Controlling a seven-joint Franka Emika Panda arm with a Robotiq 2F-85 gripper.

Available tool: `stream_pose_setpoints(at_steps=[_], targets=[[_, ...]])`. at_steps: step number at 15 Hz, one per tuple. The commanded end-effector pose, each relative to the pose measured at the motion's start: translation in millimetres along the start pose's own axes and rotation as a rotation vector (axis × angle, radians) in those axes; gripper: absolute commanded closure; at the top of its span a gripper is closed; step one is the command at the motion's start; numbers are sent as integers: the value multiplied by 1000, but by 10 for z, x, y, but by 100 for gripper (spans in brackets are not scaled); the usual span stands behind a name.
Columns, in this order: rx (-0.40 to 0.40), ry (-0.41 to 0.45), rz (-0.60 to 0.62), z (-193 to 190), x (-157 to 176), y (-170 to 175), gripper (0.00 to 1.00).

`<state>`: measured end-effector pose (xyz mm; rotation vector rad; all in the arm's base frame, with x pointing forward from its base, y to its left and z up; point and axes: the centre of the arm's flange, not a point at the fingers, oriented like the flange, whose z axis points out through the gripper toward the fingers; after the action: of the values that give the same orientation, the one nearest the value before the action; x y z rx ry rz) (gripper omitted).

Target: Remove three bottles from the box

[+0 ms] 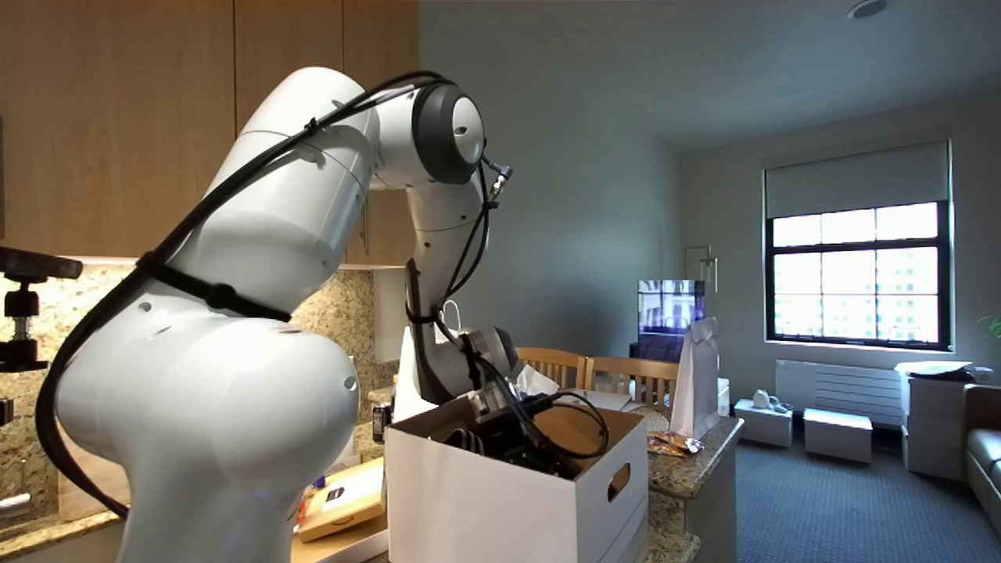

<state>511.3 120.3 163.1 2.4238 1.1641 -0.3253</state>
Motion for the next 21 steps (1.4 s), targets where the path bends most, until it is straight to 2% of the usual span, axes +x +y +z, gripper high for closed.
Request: stream_pose_setpoints(at_steps=[1, 3, 7, 12, 21], targets=[[21, 113, -60, -18, -79, -175, 0], [26, 151, -56, -35, -102, -219, 0], [8, 162, -30, -80, -165, -242, 0], [-8, 150, -12, -167, -257, -267, 0], [18, 125, 79, -93, -620, -181, 0]])
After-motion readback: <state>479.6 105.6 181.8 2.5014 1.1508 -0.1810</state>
